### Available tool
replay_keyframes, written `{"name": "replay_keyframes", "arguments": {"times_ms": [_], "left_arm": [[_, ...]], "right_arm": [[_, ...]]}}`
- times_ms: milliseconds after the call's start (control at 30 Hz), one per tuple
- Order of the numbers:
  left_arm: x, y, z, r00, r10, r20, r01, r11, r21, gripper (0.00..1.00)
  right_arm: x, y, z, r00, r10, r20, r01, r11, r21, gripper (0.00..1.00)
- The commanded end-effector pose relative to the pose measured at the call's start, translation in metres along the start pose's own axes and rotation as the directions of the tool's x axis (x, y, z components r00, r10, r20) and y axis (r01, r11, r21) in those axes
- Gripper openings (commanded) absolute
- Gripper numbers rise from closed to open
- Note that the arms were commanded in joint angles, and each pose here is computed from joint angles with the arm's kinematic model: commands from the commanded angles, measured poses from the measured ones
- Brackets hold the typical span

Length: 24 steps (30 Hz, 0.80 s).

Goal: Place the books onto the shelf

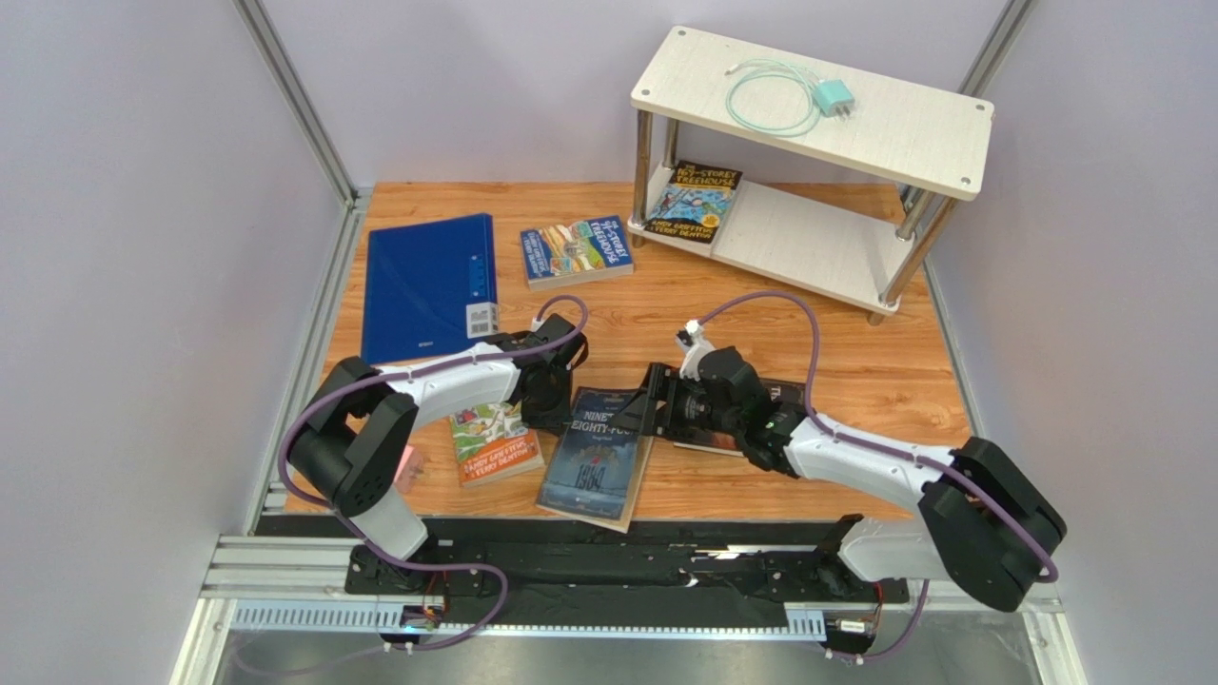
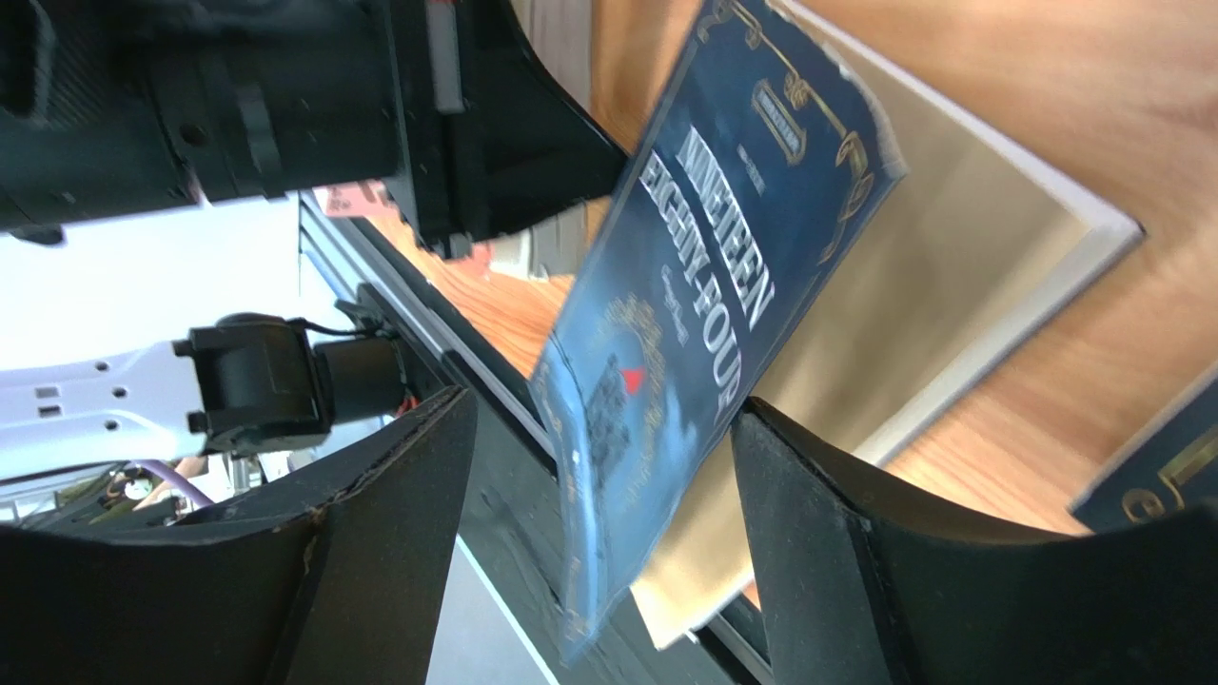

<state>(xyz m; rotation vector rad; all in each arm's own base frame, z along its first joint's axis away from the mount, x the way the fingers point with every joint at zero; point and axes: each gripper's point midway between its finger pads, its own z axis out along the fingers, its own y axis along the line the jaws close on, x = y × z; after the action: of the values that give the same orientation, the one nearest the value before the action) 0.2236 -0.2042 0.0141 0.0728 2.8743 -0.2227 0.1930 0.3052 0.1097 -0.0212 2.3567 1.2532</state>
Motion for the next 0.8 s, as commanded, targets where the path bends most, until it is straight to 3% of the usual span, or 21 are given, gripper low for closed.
{"name": "replay_keyframes", "arguments": {"times_ms": [0, 100, 500, 767], "left_arm": [[0.0, -0.009, 0.001, 1.0, -0.005, 0.001, 0.005, 1.0, 0.024, 0.0], [-0.004, -0.011, -0.002, 1.0, -0.006, 0.015, 0.005, 1.0, 0.031, 0.0], [-0.011, -0.014, -0.008, 0.999, -0.002, 0.039, 0.001, 0.999, 0.04, 0.0], [-0.007, -0.01, -0.006, 1.0, 0.014, 0.024, -0.015, 1.0, 0.019, 0.0]], "right_arm": [[-0.011, 0.011, 0.016, 1.0, -0.029, -0.002, 0.029, 1.0, -0.003, 0.7], [0.003, -0.007, 0.029, 0.997, -0.002, -0.077, 0.007, 0.998, 0.055, 0.68], [0.028, -0.025, 0.056, 0.985, 0.037, -0.169, -0.018, 0.993, 0.113, 0.62], [0.023, -0.051, 0.009, 0.992, -0.006, -0.124, 0.045, 0.949, 0.313, 0.66]]}}
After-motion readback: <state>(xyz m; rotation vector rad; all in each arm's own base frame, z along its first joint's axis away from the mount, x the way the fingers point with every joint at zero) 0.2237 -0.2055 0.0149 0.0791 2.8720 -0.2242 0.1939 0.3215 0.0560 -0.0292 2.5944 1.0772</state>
